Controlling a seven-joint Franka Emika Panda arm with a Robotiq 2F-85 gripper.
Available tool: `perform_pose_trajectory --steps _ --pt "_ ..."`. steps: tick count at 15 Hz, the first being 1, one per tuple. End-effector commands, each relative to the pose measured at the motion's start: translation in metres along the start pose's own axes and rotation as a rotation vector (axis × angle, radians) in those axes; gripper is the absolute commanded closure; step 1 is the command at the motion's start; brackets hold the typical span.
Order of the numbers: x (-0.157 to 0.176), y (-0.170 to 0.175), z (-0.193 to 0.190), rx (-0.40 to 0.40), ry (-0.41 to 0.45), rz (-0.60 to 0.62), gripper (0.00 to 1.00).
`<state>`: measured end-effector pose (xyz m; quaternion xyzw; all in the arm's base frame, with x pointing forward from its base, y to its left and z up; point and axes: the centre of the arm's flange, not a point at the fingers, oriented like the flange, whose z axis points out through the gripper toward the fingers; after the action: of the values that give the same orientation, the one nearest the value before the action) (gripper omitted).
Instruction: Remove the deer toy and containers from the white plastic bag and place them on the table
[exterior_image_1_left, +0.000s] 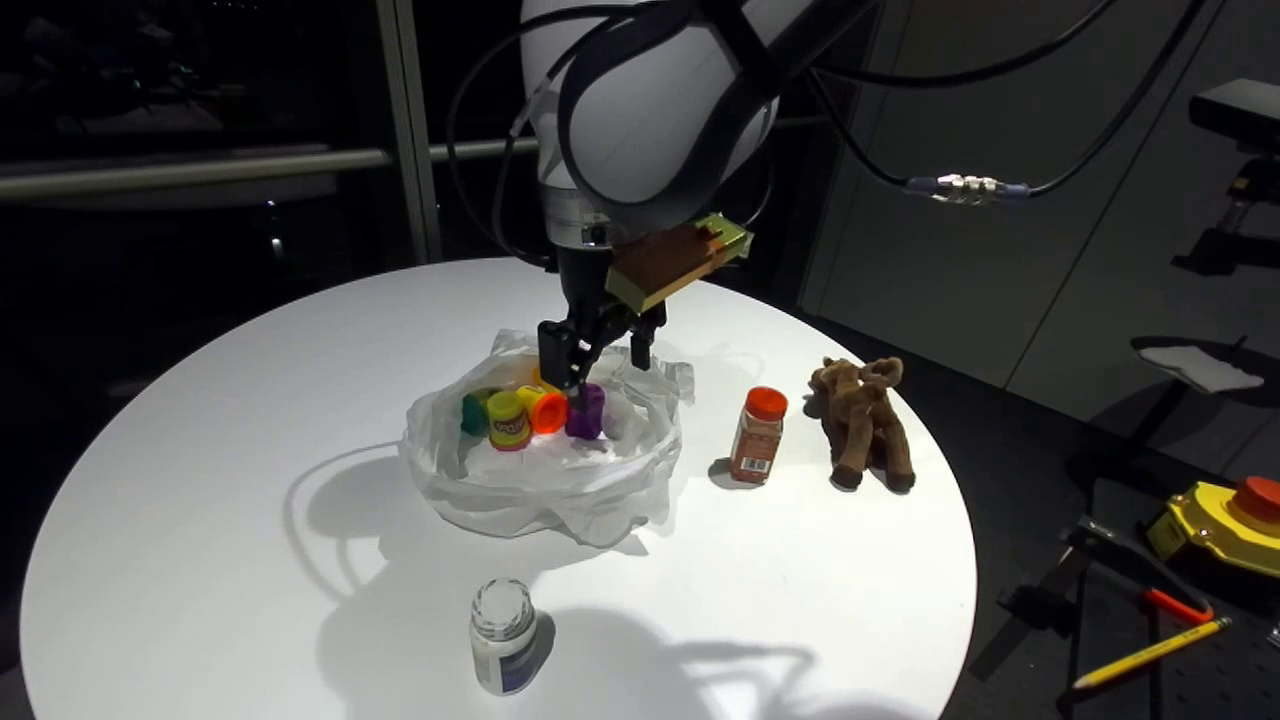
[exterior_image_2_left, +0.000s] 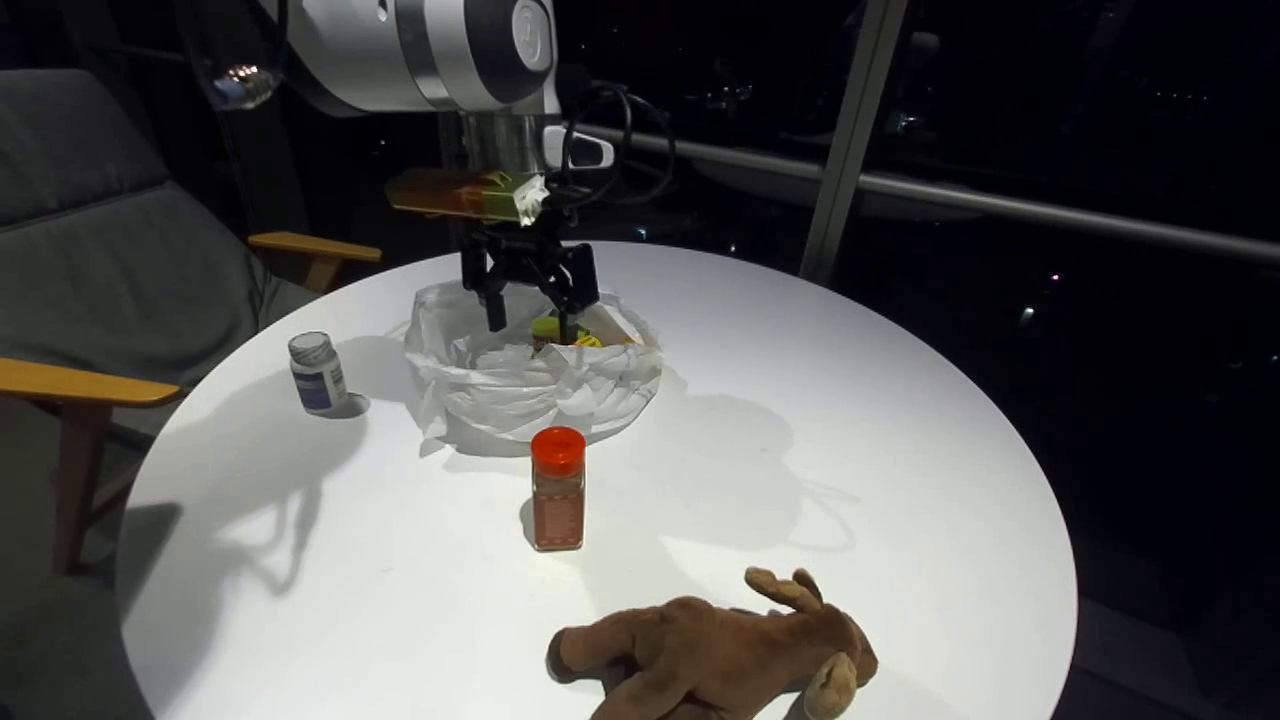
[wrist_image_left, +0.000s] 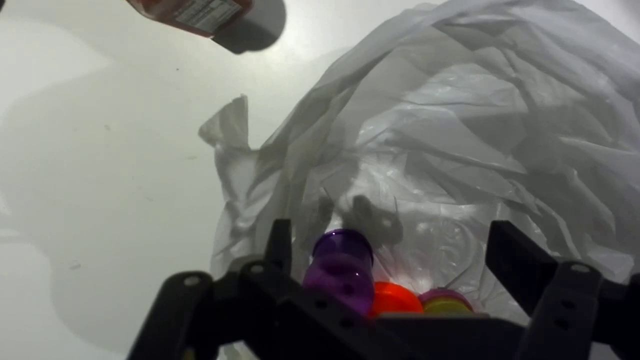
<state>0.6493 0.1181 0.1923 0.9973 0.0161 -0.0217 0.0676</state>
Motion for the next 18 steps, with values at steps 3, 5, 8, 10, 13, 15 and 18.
perform_pose_trajectory --steps 3,5,8,10,13,15,18 --pt "0.025 0.002 -0.006 0.078 0.027 -0.094 0.00" --pt "0.029 0.002 0.001 0.092 0.014 -0.097 0.00" --pt "0.033 -0.005 0.020 0.117 0.016 -0.060 0.00" --pt "0.036 -0.006 0.030 0.091 0.020 -0.040 0.00" --pt "0.042 -0.002 0.045 0.059 0.015 -0.009 0.00" --pt "0.044 0.002 0.052 0.045 0.007 0.006 0.00" --pt "0.047 0.005 0.059 0.042 0.003 0.024 0.00"
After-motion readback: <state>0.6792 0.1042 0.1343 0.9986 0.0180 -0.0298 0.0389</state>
